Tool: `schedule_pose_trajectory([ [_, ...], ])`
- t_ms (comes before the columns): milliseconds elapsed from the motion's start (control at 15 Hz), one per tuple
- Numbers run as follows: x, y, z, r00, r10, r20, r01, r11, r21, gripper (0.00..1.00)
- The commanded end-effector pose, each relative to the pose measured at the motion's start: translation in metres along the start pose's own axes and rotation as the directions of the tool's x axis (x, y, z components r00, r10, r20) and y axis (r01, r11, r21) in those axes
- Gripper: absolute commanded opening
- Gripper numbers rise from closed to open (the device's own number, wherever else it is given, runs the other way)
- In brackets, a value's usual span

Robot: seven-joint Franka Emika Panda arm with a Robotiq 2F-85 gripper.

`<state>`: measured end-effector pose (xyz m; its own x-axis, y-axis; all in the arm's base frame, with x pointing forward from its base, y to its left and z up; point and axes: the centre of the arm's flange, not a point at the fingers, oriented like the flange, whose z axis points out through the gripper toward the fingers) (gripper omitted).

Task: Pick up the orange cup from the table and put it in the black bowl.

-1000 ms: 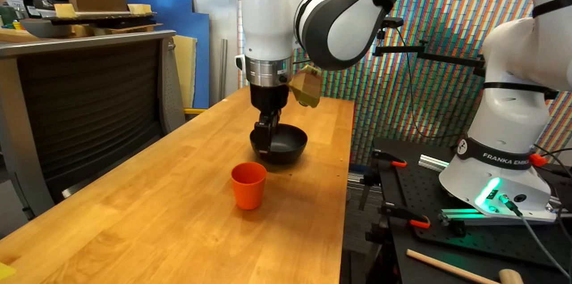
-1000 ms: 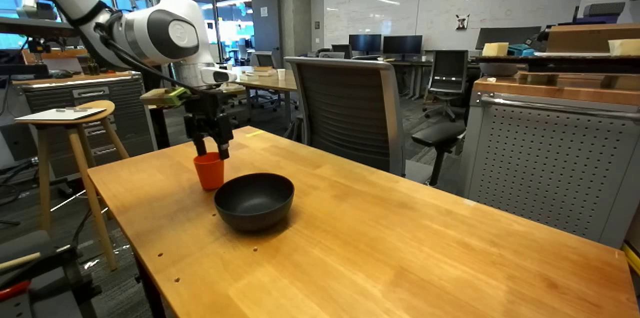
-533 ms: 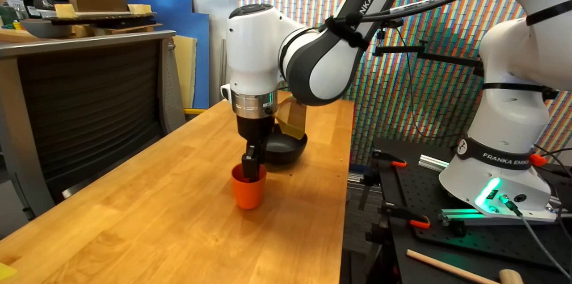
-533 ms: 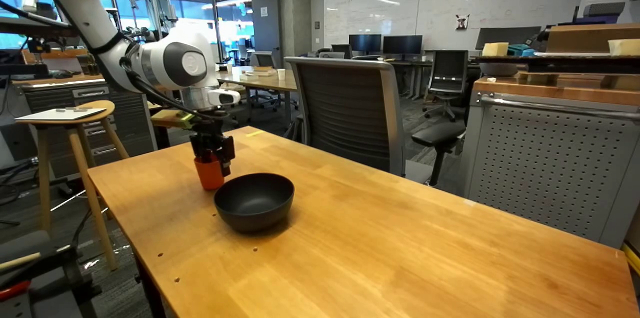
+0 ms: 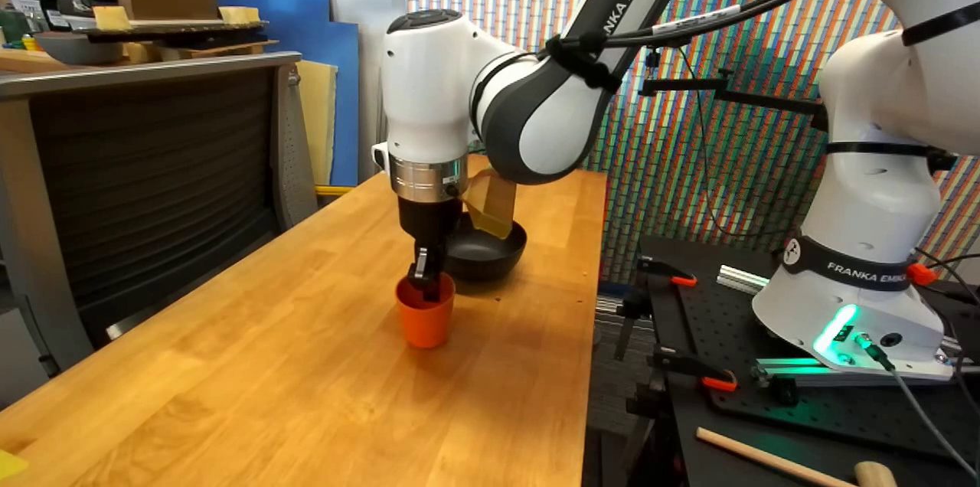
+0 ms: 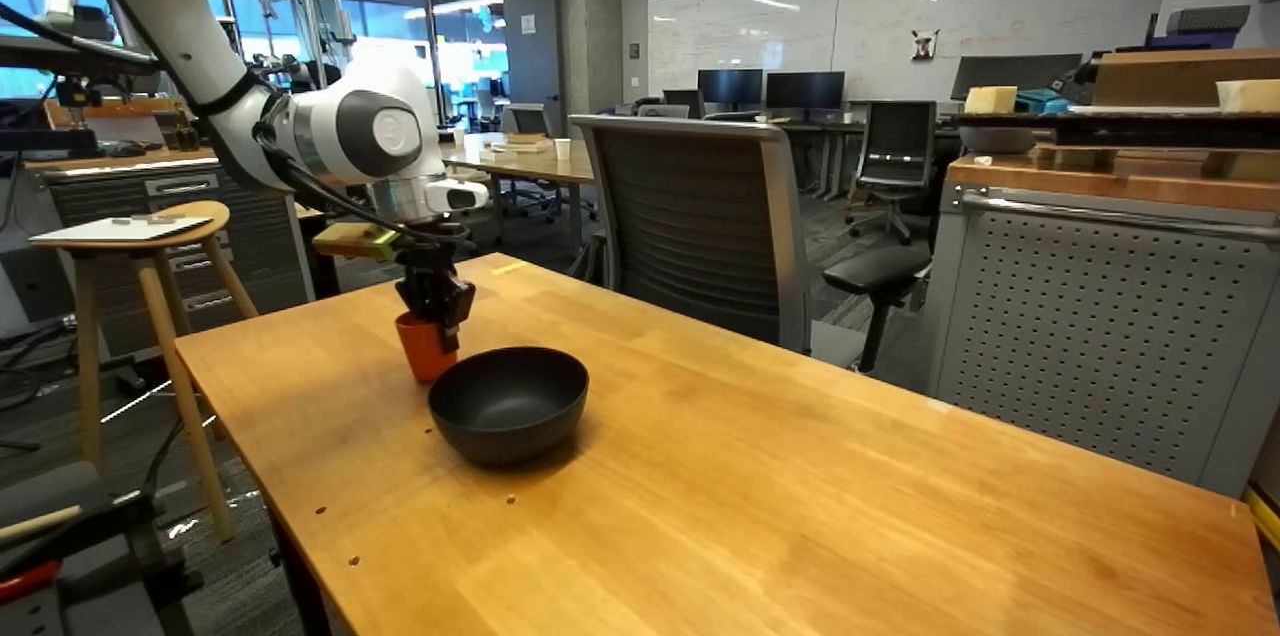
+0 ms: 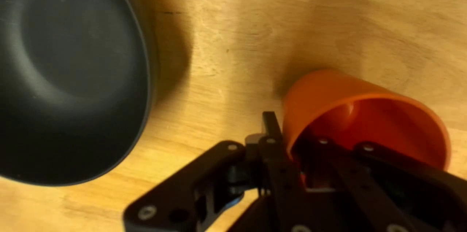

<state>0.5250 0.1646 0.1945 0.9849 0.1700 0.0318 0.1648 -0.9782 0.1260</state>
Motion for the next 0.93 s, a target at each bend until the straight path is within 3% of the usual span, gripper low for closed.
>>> schedule_pose_trajectory([
  [0, -0.003, 0.038, -0.039, 0.999, 0.039, -0.027, -0.040, 0.999, -0.030, 0.00],
  [267, -0.001, 0.104, -0.091, 0.981, 0.161, -0.112, -0.169, 0.983, -0.065, 0.01],
  [467, -0.011, 0.163, -0.104, 0.950, 0.279, -0.140, -0.297, 0.946, -0.131, 0.01],
  [600, -0.024, 0.192, -0.090, 0.936, 0.338, -0.102, -0.351, 0.920, -0.174, 0.01],
  [667, -0.031, 0.202, -0.074, 0.931, 0.363, -0.045, -0.365, 0.914, -0.174, 0.01],
  [867, -0.047, 0.205, -0.033, 0.919, 0.386, 0.077, -0.376, 0.919, -0.118, 0.01],
])
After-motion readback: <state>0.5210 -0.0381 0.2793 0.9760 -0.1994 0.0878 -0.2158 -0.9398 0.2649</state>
